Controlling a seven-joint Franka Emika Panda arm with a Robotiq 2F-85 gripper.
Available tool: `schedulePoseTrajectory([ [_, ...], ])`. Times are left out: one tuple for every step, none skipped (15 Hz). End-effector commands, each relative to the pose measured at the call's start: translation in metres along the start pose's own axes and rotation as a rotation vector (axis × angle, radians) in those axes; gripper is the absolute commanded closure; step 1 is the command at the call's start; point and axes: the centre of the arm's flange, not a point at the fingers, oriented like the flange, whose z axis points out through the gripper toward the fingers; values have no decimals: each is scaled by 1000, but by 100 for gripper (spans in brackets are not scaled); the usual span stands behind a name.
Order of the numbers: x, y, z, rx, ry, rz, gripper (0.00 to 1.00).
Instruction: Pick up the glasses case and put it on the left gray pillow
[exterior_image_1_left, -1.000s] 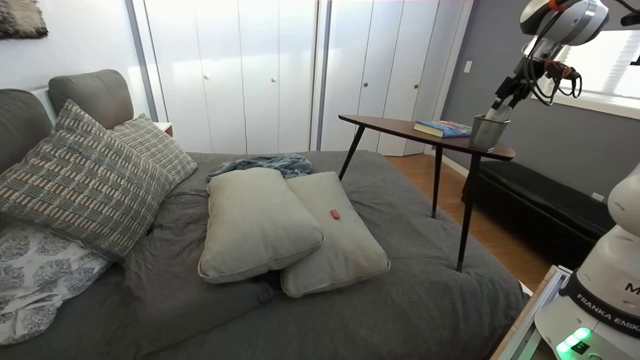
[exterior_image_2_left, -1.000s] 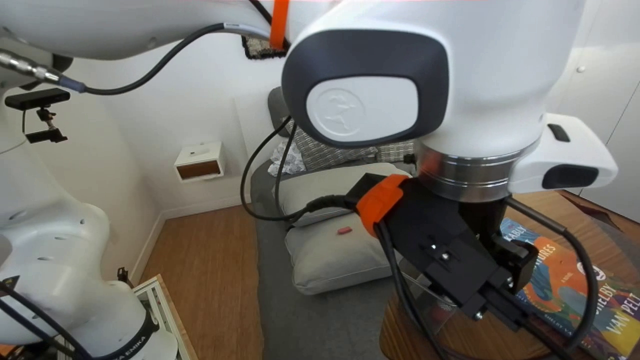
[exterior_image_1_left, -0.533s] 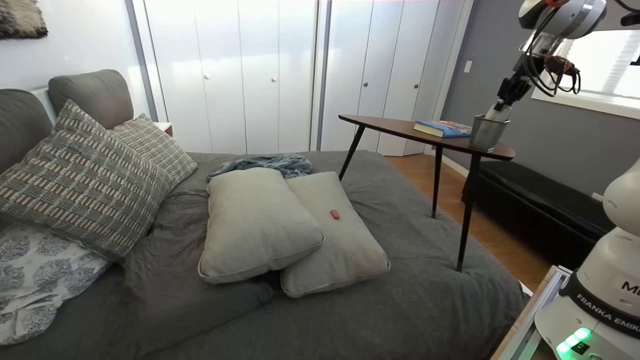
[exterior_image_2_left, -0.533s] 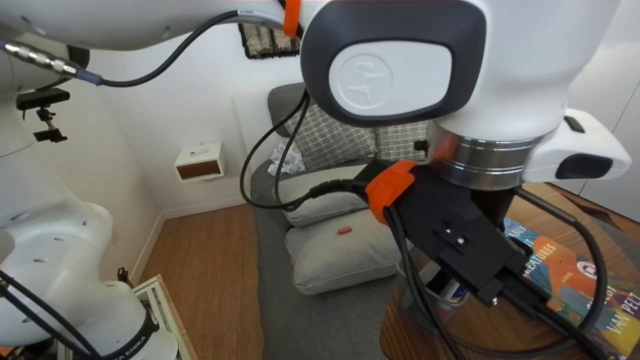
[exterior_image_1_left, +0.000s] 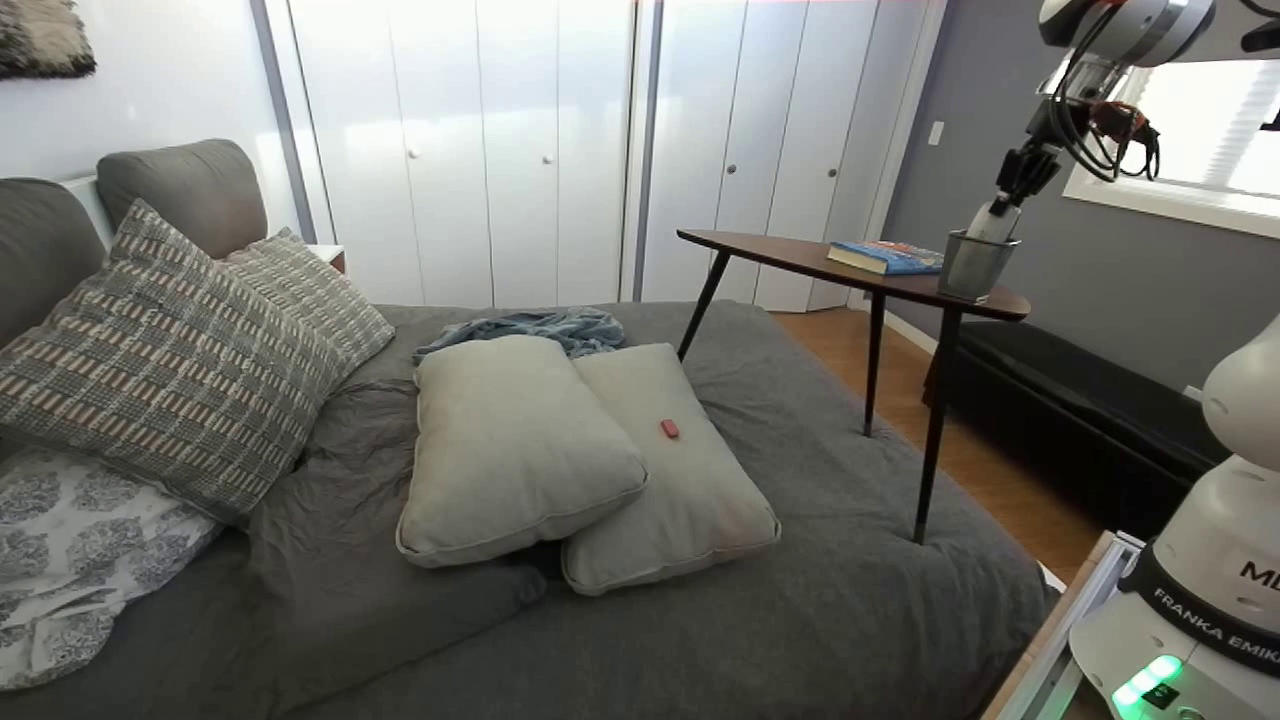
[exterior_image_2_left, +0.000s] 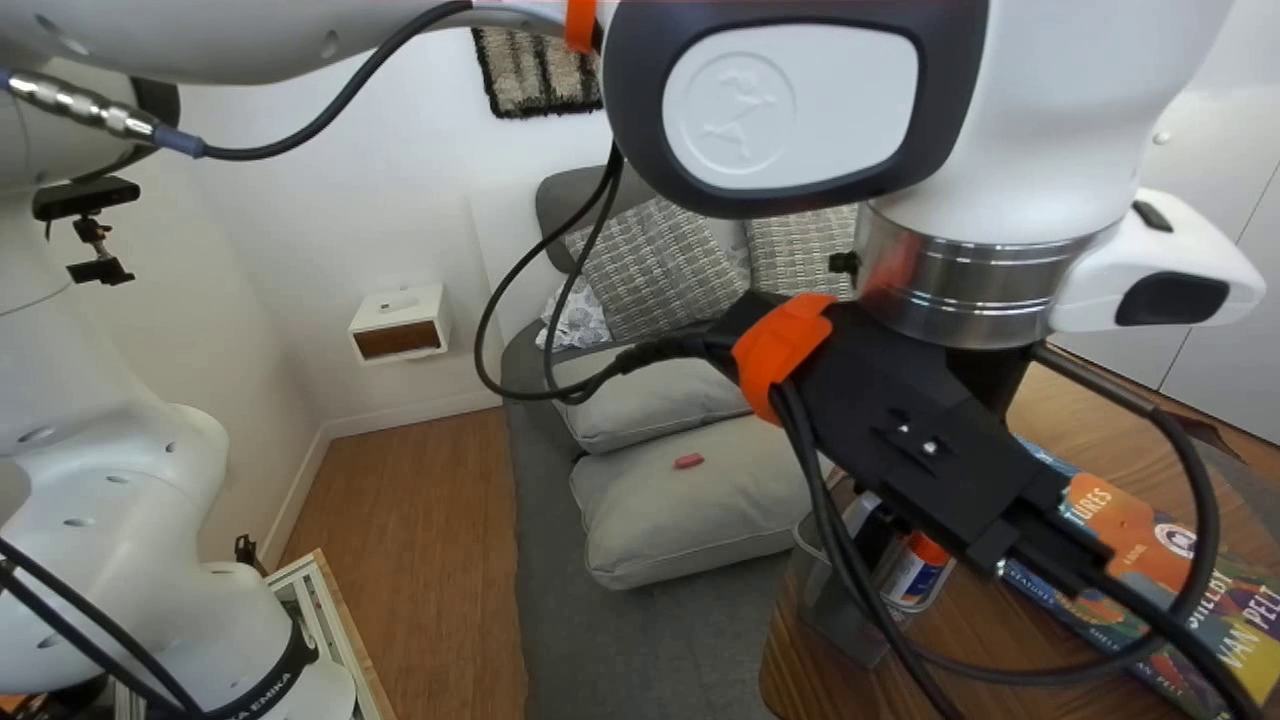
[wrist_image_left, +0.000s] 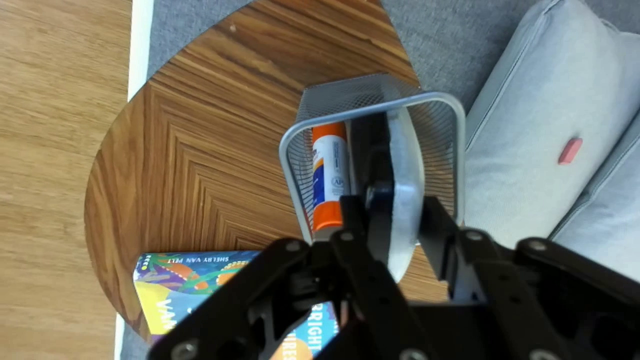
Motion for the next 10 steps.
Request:
schedulePoseTrajectory([
  [-1,-2,-37,-46,16,-23,91],
  [-1,-4,-48,-64,26,-30,91],
  [-4,-6,-58,-70,43,-40,91],
  [-4,-9,-67,-74,56,-51,91],
  [-5,-12,-76,-78,71,-56,91],
  [-6,-16,-84,-77,85,-62,91],
  [-8,-21,-94,-81,99,-70,91],
  [-9,-25,-103,-80,112,-77,91],
  [-13,-30,-114,-80,130,-83,91],
  [-15,-35,-123,-79,149,-94,91],
])
